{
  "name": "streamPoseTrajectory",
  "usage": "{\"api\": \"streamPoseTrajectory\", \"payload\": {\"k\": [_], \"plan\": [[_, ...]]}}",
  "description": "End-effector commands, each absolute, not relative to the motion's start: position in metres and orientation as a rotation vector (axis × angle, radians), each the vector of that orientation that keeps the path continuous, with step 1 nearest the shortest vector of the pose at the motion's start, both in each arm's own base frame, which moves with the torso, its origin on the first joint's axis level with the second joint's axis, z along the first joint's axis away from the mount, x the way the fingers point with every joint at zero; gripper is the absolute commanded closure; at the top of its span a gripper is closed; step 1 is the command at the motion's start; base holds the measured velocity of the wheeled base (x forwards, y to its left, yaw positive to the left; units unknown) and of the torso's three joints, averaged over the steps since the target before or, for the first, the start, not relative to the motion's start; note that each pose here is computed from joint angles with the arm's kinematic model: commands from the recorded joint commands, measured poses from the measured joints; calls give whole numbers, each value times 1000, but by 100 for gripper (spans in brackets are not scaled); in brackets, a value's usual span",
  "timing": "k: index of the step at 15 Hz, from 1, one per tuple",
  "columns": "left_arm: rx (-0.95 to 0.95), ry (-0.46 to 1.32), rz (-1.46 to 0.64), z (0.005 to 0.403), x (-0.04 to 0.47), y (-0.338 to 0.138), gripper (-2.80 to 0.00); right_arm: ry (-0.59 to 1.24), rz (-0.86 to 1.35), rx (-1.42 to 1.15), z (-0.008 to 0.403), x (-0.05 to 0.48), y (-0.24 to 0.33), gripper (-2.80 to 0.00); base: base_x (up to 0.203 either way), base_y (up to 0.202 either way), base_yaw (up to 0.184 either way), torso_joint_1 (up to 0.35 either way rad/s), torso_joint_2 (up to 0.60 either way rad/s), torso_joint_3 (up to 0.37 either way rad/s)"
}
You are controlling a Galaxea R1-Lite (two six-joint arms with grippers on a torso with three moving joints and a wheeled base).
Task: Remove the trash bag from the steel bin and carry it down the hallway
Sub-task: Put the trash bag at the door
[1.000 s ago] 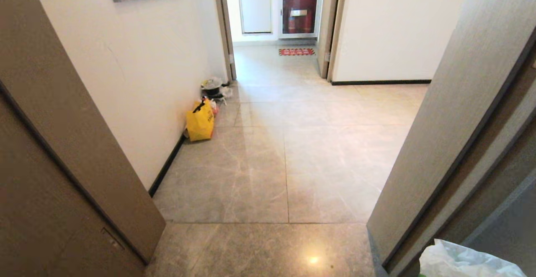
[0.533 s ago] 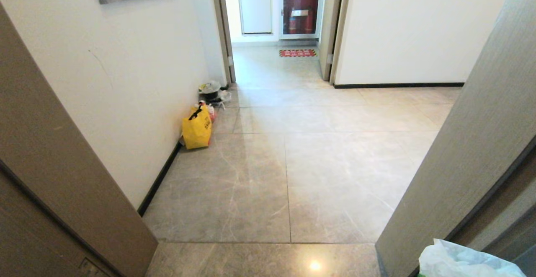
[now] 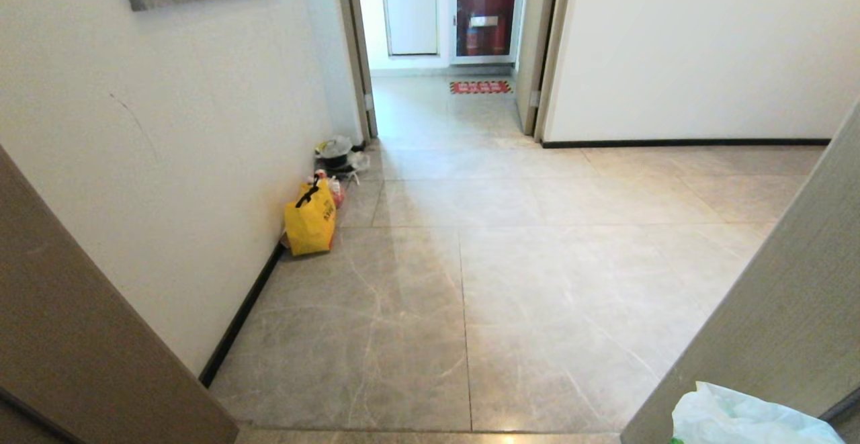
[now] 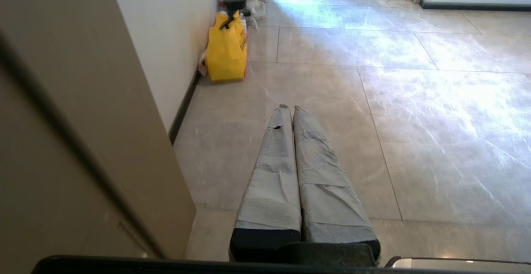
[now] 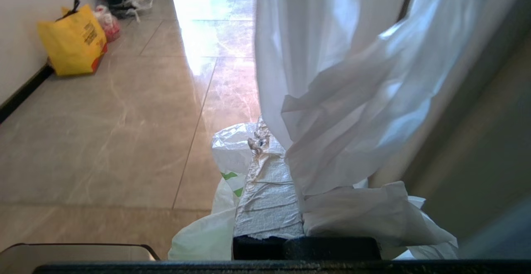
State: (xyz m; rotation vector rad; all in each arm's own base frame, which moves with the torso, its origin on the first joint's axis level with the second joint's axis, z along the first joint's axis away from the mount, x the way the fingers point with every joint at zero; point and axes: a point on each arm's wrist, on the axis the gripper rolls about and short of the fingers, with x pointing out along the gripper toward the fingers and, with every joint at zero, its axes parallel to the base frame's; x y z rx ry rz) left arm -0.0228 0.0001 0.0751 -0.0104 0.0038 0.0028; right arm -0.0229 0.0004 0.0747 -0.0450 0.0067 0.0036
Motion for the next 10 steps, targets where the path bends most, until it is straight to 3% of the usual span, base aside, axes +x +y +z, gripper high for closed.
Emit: {"api": "streamPoseTrajectory", "payload": {"k": [1,10], "plan": [[-11,6,3,75,-23,0,0,7,4,-46,75,-23,0,0,172,0,3,2,-2,2],[-11,6,3,75,-23,0,0,8,5,-45,75,-23,0,0,191,0,1,2,3,3]]}}
